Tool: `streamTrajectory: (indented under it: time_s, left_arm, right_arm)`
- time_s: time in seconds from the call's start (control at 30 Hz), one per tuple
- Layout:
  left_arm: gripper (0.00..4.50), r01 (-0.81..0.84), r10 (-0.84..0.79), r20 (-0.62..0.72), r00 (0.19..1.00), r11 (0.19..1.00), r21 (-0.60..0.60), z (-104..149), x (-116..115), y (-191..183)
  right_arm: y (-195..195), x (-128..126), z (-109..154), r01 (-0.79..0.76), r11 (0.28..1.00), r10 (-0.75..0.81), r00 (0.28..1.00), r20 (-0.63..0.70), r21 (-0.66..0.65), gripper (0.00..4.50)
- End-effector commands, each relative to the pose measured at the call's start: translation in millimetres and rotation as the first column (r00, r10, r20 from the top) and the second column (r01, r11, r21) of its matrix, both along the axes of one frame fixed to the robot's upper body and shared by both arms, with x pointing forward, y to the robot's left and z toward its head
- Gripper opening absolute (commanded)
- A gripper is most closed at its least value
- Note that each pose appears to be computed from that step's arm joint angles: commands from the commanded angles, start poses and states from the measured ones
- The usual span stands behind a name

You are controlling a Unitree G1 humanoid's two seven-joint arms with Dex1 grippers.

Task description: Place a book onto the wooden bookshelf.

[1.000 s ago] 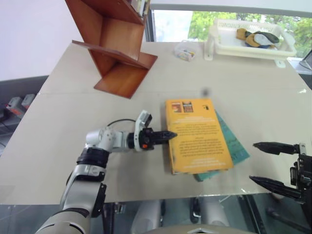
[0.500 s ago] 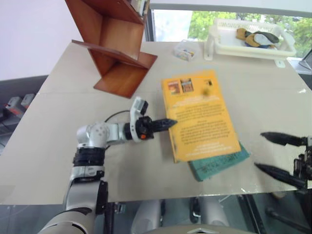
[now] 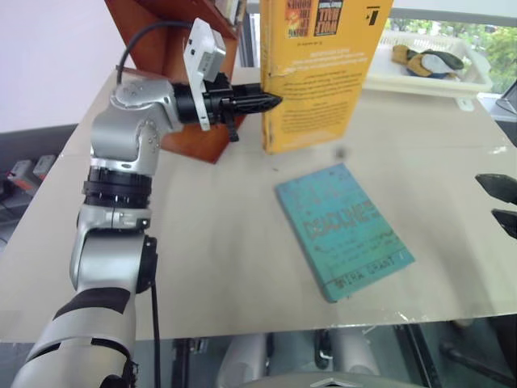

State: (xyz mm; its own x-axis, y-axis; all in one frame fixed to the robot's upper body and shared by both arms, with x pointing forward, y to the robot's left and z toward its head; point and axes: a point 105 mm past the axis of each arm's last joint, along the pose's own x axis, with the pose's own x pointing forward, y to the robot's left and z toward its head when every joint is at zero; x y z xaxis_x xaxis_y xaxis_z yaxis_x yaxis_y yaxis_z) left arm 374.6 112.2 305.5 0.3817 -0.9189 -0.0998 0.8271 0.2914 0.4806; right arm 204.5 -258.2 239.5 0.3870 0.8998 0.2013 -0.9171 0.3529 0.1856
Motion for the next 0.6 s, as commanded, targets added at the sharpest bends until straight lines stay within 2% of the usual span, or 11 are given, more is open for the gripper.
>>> streamTrajectory:
  time_s: [0.03,0.17,0.3,0.37,0.6]
  left_arm:
    - [0.28,-0.031,-0.037,0.323,0.946,0.978,0.204,35.3,-6.3,-0.4]
    - [0.28,-0.089,-0.091,0.485,0.870,0.938,0.335,50.4,-9.0,-2.8]
    - [0.28,-0.222,-0.128,0.659,0.741,0.879,0.421,77.2,-14.8,6.5]
    - [0.28,-0.268,-0.161,0.690,0.705,0.841,0.470,80.6,-16.5,15.4]
    - [0.28,-0.405,-0.138,0.711,0.690,0.740,0.537,87.3,-15.3,50.4]
  right_arm:
    - [-3.8,3.8,11.3,-0.024,1.000,0.024,0.999,0.037,0.000,4.50]
    - [-5.3,7.5,14.0,-0.034,0.999,0.034,0.998,0.045,-0.003,4.50]
    - [-9.3,6.2,14.0,-0.034,0.999,0.034,0.999,0.030,0.001,4.50]
    - [-13.6,5.0,14.0,-0.032,0.999,0.032,0.999,0.019,0.003,4.50]
    - [-29.3,8.1,28.1,-0.029,0.999,0.028,0.999,0.038,0.021,4.50]
